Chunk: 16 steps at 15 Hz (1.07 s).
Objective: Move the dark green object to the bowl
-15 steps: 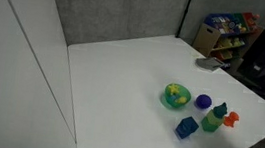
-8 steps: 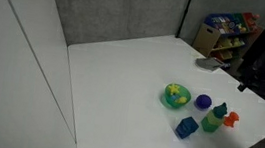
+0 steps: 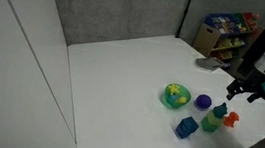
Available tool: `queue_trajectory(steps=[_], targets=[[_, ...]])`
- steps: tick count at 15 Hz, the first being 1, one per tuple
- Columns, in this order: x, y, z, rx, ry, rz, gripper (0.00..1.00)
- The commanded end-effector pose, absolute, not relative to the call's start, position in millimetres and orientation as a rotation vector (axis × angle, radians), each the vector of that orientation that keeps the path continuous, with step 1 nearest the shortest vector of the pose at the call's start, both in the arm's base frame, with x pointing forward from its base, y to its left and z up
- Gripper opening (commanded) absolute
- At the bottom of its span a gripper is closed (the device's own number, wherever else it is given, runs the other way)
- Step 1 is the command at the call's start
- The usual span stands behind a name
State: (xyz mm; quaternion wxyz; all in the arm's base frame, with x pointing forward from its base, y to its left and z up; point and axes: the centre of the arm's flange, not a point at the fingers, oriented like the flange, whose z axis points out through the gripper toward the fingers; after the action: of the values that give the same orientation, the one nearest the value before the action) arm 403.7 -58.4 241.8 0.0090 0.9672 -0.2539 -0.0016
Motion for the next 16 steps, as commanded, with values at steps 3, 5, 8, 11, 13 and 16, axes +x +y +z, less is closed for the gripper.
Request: queue_trajectory(steps=[3,5,8,11,13,16], targets=[[411.1,-51.7,194.9,2.949,-0.819,-0.009,1.0],[411.1,-48.9,182.2,2.935,-0.806,-0.019,1.0],[413.5,-43.1,168.8,2.932,-0.769,-0.031,1.0],[418.0,-38.9,160.9,2.927,-0.741,-0.037,0.74],[421.2,-36.9,157.8,2.92,-0.725,-0.036,0.56],[427.0,-31.6,160.5,2.911,-0.686,-0.029,0.34]])
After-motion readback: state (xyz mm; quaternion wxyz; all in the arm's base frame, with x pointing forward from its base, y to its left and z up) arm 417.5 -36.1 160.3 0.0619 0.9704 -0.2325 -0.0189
